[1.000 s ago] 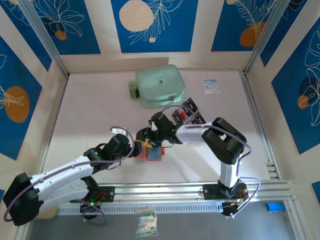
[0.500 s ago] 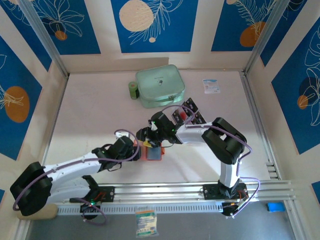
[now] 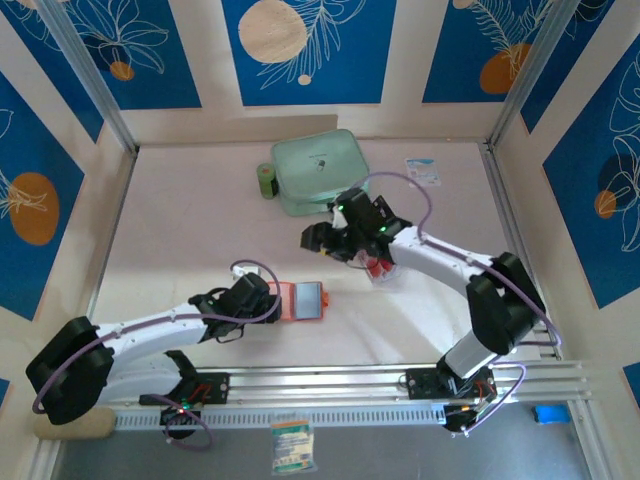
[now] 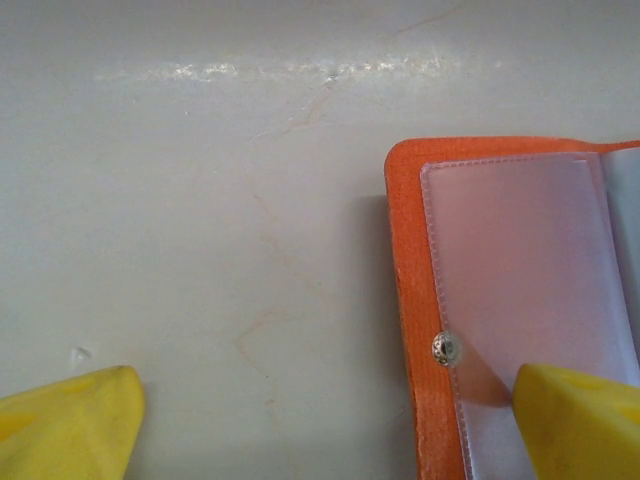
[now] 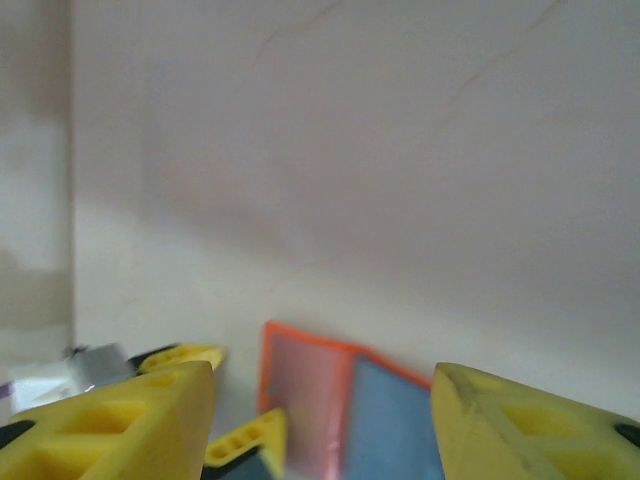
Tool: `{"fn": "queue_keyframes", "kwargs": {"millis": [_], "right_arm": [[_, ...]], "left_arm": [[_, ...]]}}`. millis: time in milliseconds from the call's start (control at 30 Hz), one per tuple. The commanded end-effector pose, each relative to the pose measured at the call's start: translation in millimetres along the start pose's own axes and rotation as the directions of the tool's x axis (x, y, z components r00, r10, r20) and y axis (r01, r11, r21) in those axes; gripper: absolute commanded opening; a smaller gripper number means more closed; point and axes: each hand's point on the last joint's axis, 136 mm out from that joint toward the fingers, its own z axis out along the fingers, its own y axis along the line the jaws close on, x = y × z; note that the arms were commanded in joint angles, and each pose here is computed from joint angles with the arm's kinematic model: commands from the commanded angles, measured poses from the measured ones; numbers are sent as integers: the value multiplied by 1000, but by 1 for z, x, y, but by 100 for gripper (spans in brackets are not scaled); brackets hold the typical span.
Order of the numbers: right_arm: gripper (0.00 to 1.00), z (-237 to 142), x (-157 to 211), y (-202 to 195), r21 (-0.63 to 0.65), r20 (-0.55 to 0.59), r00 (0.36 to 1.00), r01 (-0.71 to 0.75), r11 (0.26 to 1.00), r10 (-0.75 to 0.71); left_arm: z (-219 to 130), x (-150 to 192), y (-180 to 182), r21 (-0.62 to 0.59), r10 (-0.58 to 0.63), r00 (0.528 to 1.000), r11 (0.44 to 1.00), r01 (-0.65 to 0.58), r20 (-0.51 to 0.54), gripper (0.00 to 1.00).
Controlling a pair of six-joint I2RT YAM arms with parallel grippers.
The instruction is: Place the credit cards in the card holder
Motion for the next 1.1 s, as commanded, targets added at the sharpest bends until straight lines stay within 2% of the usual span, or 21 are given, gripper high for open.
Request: {"fn": "queue_keyframes", "kwargs": {"millis": [0,400,667,1067], "right_arm": [[56,-21,12,-57,245,-95,990,128,961,-107],[34,-22,16,-115,517,-230,955,283,808,-188],[34,-15,20,-134,617,-289,932,357,702,-220],[34,-8,20,-139,687,-349,895,446,574,-277]], "left_arm": [[0,-4,5,-21,-14,1000,1000,15,17,94],[-2,-6,3,-11,-17,1000,1000,17,24,94],[-3,-6,4,-8,-18,999,1000,18,28,95],[-3,-6,3,-2,-20,999,1000,20,30,94]]}}
